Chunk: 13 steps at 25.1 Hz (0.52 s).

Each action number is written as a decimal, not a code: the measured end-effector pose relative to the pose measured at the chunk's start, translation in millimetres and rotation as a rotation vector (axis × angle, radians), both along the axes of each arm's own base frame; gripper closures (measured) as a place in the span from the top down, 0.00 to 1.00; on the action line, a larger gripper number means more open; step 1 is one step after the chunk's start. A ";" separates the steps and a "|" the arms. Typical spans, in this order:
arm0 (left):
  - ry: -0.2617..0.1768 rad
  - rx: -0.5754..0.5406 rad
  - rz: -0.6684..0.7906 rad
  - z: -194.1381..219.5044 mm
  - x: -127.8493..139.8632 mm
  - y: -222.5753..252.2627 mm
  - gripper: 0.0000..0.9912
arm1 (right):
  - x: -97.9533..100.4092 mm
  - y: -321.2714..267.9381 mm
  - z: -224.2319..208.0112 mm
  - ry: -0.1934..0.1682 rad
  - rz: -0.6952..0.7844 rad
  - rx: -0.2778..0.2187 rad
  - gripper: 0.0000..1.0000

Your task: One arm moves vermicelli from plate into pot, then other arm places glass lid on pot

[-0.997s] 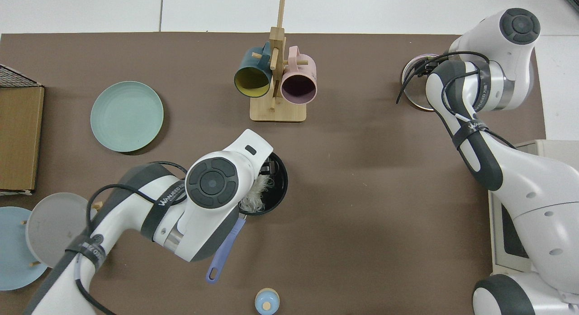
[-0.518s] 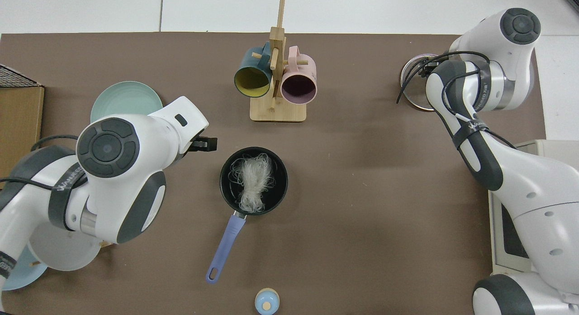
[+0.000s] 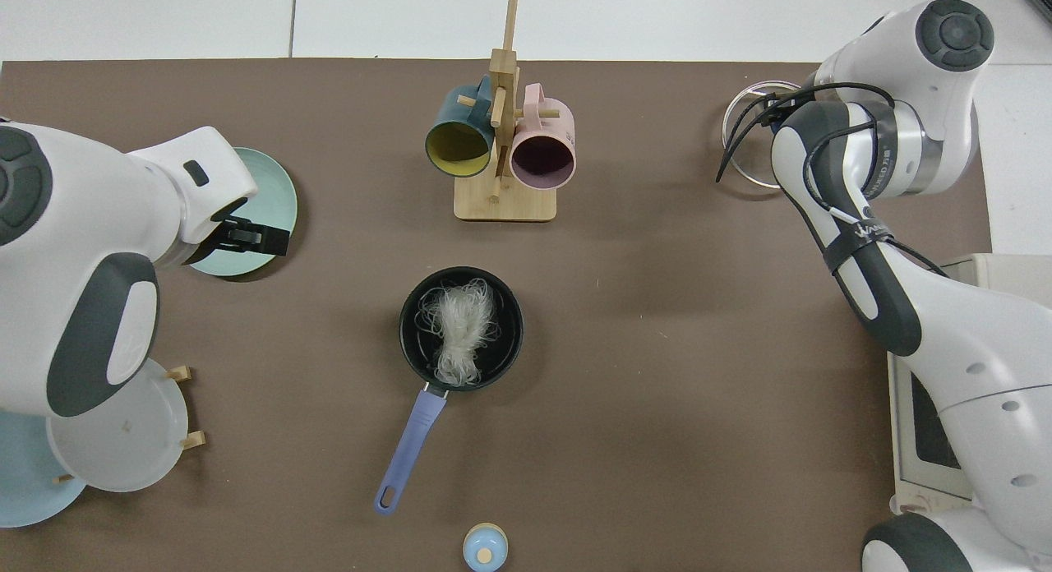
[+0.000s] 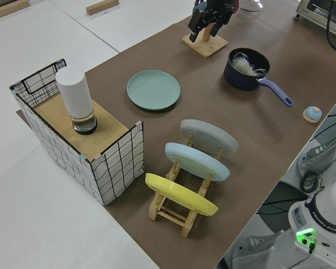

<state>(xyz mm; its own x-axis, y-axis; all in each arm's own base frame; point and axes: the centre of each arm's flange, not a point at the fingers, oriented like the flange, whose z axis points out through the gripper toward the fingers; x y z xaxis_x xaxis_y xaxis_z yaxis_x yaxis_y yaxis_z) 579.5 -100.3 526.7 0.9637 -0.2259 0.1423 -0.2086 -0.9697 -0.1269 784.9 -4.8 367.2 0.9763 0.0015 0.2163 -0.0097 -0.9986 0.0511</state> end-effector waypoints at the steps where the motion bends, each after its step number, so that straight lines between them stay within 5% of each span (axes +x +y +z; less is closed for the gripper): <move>1: 0.010 0.002 0.011 3.0 -0.4 4.6 1.00 | -2.2 6.2 11.5 -0.005 0.003 0.002 0.66; 8: 0.058 0.014 0.076 19.3 -8.0 34.6 1.00 | -44.4 89.0 85.7 -0.001 -0.042 0.036 0.66; 13: 0.091 0.020 0.108 33.3 -19.4 46.7 1.00 | -99.1 171.2 123.4 0.053 -0.092 0.053 0.66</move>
<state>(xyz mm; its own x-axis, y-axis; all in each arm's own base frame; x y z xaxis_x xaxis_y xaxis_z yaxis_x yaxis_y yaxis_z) 560.1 -53.7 560.0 0.9913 -0.1221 0.0501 -0.1146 -0.9846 -0.1320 685.8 166.5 490.6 0.9819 -0.0985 0.1618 -0.1000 -0.9950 0.0015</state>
